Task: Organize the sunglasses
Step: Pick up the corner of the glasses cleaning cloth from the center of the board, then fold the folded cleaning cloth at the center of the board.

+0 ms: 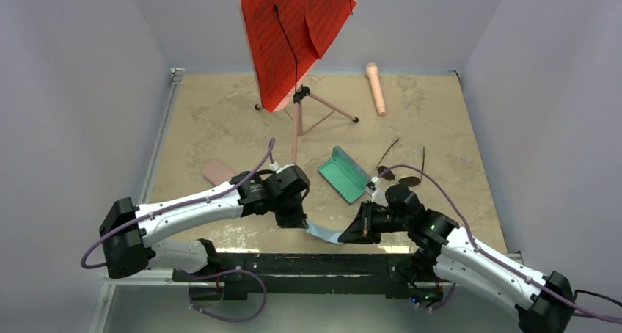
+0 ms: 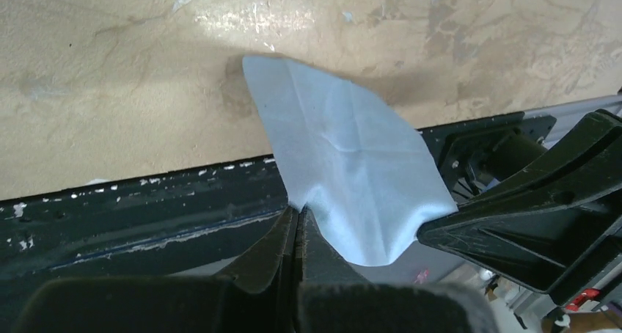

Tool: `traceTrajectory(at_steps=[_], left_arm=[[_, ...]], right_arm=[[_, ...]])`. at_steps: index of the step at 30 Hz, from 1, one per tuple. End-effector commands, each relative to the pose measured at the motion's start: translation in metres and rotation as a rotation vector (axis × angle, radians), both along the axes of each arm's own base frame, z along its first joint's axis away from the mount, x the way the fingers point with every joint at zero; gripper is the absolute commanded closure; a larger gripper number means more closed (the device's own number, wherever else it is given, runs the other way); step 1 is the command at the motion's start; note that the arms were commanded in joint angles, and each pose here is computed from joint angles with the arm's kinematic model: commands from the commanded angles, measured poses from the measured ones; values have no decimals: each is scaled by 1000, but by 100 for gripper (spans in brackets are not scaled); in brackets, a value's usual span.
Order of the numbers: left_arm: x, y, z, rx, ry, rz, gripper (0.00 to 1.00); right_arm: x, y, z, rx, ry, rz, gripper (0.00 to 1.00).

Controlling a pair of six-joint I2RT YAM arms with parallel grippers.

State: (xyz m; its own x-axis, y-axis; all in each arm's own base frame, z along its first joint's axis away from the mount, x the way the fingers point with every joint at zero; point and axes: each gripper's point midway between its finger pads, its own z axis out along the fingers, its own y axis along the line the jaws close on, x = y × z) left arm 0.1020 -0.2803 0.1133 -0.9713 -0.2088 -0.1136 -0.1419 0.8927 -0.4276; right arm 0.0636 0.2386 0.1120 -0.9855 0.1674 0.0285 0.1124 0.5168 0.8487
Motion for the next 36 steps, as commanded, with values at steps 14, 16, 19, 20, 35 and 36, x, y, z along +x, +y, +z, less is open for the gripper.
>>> traceTrajectory(at_steps=[14, 16, 19, 20, 35, 36], left_arm=[[26, 18, 6, 70, -16, 24, 100], [37, 14, 1, 66, -21, 38, 100], [55, 8, -7, 63, -27, 55, 100], [60, 6, -10, 61, -21, 58, 100], [85, -7, -52, 187, 40, 47, 100], [83, -6, -55, 188, 48, 50, 100]], right_arm=[[17, 9, 7, 10, 68, -20, 100], [32, 7, 5, 2, 55, -51, 100], [53, -2, -2, -33, 44, -97, 100], [58, -4, -4, -43, 39, -104, 100], [84, -17, -42, -159, 79, -104, 100], [83, -18, -46, -162, 82, -104, 100]])
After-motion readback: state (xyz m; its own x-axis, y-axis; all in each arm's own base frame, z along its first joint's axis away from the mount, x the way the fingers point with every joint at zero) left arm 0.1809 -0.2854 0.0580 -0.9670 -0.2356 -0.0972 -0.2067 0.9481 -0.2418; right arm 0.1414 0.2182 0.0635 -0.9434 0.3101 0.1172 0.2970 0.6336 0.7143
